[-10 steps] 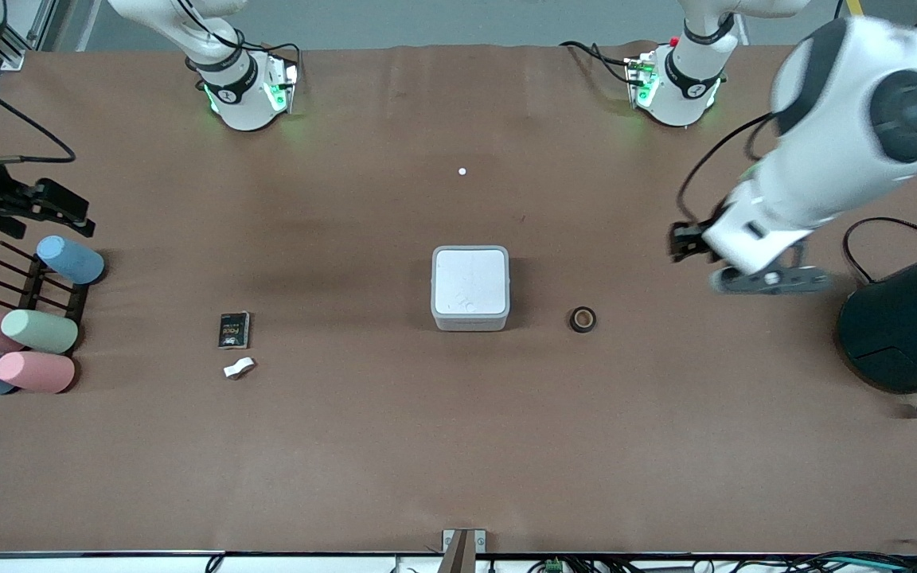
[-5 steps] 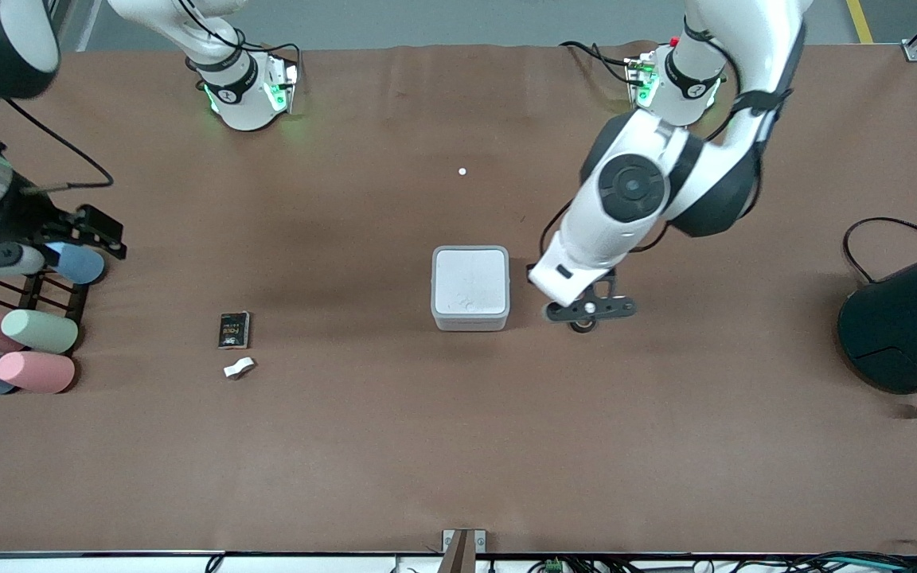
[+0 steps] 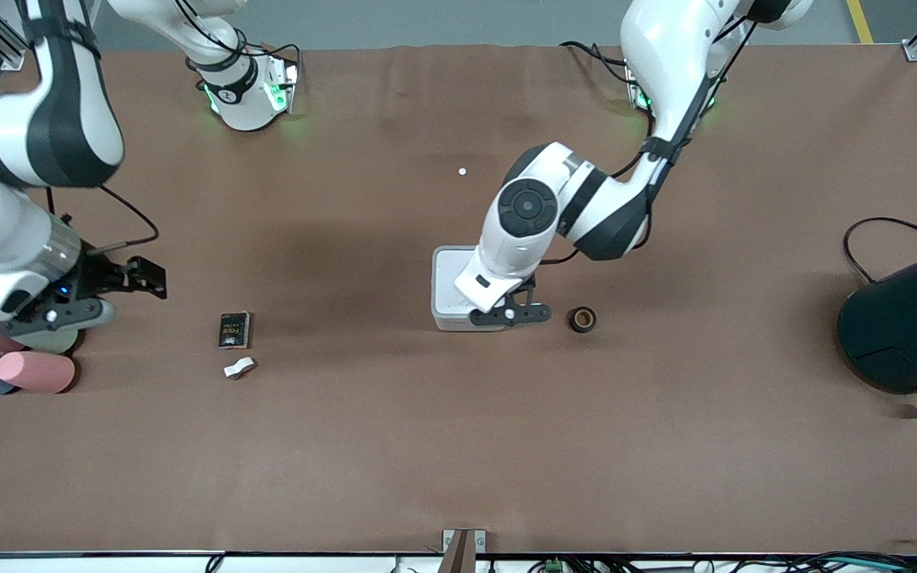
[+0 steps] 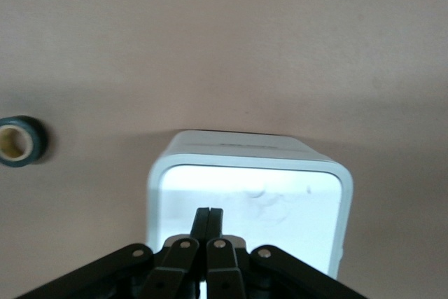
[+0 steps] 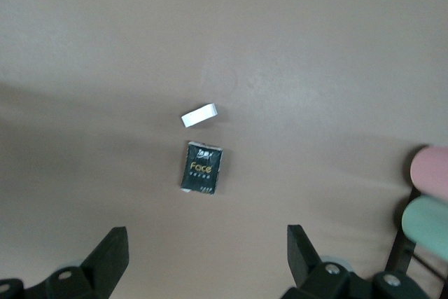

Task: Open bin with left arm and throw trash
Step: 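Open the bin lid with the left gripper while the right gripper reaches the paper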

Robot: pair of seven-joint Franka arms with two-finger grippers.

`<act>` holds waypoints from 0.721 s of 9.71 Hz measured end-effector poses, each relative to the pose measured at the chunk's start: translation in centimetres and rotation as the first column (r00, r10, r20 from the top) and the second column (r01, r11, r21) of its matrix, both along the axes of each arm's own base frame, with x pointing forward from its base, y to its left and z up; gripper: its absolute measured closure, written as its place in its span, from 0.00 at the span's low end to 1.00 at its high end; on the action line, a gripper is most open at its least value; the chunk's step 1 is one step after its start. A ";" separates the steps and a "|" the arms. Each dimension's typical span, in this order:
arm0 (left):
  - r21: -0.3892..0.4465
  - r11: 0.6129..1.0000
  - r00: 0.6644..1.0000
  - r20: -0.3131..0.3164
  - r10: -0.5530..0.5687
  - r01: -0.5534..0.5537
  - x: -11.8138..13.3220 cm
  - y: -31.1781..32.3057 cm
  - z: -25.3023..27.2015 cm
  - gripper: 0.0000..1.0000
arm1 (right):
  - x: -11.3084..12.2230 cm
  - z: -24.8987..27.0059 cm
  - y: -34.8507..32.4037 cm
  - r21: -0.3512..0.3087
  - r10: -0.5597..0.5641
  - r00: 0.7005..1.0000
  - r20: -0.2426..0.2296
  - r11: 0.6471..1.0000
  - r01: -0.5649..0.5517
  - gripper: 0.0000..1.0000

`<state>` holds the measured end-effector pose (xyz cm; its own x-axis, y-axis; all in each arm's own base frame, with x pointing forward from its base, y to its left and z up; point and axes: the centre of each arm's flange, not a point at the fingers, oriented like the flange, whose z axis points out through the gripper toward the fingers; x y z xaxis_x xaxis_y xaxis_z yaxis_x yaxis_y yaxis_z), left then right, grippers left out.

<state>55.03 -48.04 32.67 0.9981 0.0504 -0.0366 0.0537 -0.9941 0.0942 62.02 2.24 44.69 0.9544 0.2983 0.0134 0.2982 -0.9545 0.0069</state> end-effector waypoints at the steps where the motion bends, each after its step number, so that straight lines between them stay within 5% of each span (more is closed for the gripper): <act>1: -0.014 1.000 1.000 0.017 -0.008 0.008 -0.2 -0.9 -0.8 0.99 | 0.8 -2.1 0.0 -0.005 0.031 1.000 0.005 1.000 -0.031 0.00; 7: -0.038 0.999 0.999 0.049 -0.004 0.006 0.3 -1.6 -3.2 0.99 | 3.8 -13.8 1.4 -0.006 0.159 0.987 0.006 0.987 -0.159 0.02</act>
<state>55.30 -49.64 29.43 0.9989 0.0450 0.0109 0.0431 -0.9900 0.1342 65.78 3.69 30.87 0.8948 0.4462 0.0178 0.4460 -0.8949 0.0146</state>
